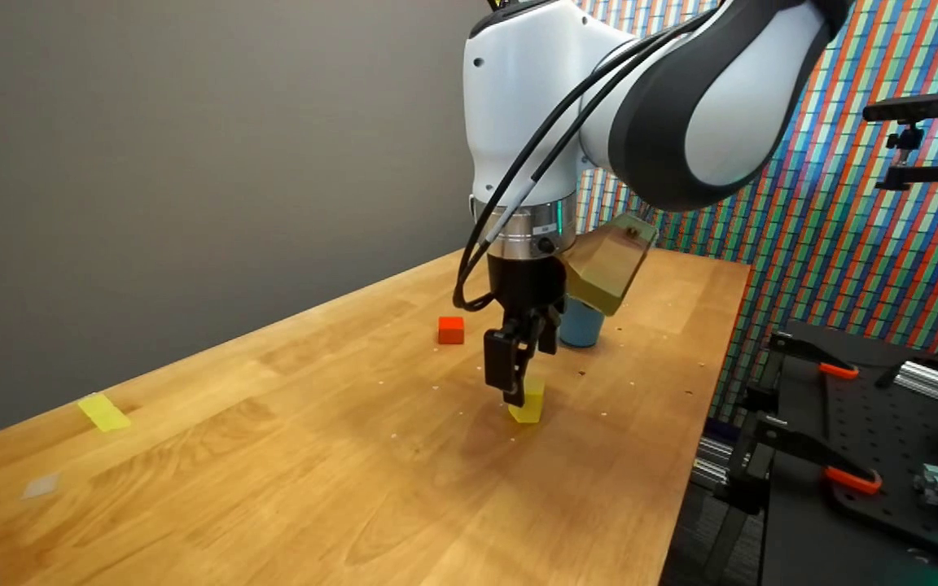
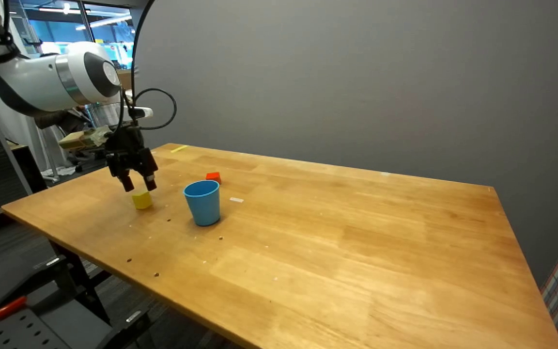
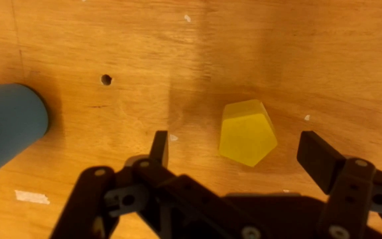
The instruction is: Put the yellow cube inside the blue cup
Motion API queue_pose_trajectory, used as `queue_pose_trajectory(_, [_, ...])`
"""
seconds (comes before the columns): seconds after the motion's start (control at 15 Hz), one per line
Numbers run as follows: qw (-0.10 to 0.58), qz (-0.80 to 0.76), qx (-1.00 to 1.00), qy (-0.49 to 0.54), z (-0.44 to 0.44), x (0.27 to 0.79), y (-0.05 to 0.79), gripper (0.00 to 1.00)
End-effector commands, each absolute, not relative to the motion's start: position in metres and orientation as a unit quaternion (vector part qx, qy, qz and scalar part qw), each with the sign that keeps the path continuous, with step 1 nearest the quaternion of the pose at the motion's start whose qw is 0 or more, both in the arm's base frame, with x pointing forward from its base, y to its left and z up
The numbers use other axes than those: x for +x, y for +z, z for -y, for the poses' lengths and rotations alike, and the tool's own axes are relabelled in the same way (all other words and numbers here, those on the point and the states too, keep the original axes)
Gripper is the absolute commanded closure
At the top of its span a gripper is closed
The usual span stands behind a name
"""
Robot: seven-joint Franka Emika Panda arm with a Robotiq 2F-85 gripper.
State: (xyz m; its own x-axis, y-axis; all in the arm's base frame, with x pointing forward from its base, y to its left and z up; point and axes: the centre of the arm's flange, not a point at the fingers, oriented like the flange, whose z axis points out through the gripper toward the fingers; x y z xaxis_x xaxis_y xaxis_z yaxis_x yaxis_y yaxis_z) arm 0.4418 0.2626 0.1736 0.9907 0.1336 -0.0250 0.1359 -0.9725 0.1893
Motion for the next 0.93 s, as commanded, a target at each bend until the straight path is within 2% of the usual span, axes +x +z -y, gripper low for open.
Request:
queue_pose_trajectory(0.0, [0.094,-0.074,0.993,-0.001,-0.262,0.457,0.165,0.0])
queue_pose_trajectory(0.07, [0.096,-0.075,0.993,-0.005,-0.262,0.458,0.163,0.25])
queue_pose_trajectory(0.13, [0.097,-0.076,0.992,-0.008,-0.261,0.458,0.161,0.26])
queue_pose_trajectory(0.53, [0.092,-0.044,0.994,-0.047,-0.257,0.456,0.154,0.73])
queue_pose_trajectory(0.6, [0.09,-0.033,0.994,-0.05,-0.256,0.457,0.161,0.78])
queue_pose_trajectory(0.67, [0.086,-0.021,0.995,-0.053,-0.254,0.458,0.168,0.76])
queue_pose_trajectory(0.87, [0.072,0.044,0.996,-0.017,-0.236,0.463,0.23,0.78])
